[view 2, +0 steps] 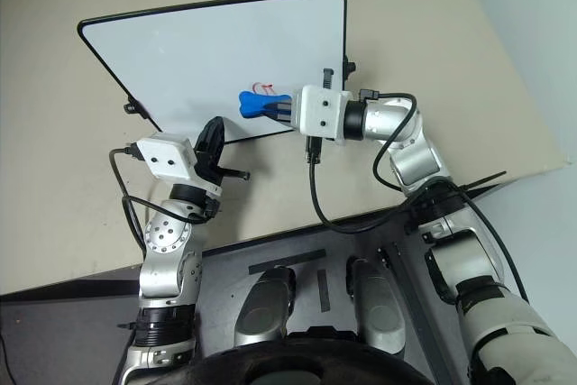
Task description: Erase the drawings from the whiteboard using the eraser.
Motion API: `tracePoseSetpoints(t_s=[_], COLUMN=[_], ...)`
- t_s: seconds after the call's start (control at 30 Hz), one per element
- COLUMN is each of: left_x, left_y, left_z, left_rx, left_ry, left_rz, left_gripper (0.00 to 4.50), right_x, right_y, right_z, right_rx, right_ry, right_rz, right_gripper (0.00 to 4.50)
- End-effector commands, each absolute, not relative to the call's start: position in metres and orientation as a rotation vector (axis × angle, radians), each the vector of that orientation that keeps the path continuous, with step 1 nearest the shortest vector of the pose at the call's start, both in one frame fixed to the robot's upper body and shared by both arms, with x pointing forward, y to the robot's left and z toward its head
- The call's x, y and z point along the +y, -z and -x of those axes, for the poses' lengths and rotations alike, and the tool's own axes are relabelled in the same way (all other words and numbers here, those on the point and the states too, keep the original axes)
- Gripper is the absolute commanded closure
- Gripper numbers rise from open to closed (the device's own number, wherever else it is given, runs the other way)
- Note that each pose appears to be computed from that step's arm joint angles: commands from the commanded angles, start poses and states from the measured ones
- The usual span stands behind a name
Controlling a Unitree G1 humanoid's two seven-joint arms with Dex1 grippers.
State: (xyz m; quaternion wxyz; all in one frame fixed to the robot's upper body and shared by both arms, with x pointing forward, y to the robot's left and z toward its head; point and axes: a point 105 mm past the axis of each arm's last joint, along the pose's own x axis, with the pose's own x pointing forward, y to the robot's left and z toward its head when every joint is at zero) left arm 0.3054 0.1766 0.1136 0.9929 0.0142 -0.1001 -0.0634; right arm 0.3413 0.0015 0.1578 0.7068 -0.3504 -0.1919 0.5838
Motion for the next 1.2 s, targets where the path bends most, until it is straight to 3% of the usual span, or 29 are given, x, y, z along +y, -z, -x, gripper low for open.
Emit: tracePoseSetpoints(t_s=[0.03,0.3,0.53,0.67,0.93,1.07,1.2], left_x=[0.177,0.179,0.177,0.174,0.173,0.173,0.175], left_y=[-0.124,-0.125,-0.125,-0.125,-0.125,-0.125,-0.125], left_z=[-0.303,-0.304,-0.306,-0.308,-0.309,-0.309,-0.309], left_rx=[-0.252,-0.261,-0.262,-0.261,-0.261,-0.261,-0.261], left_ry=[0.110,0.099,0.115,0.126,0.131,0.130,0.124], left_rz=[-0.038,-0.039,-0.037,-0.034,-0.034,-0.034,-0.036], left_gripper=[4.50,4.50,4.50,4.50,4.50,4.50,4.50], right_x=[0.002,-0.007,-0.011,-0.005,0.008,0.011,0.013], right_y=[-0.161,-0.193,-0.218,-0.203,-0.143,-0.135,-0.149], right_z=[-0.354,-0.379,-0.373,-0.369,-0.362,-0.365,-0.370], right_rx=[-0.511,-0.680,-0.820,-0.777,-0.569,-0.525,-0.577], right_ry=[-1.230,-0.991,-0.905,-0.963,-1.133,-1.147,-1.097], right_rz=[0.878,0.899,0.852,0.854,0.881,0.891,0.884], right_gripper=[4.46,4.46,4.46,4.46,4.46,4.46,4.46])
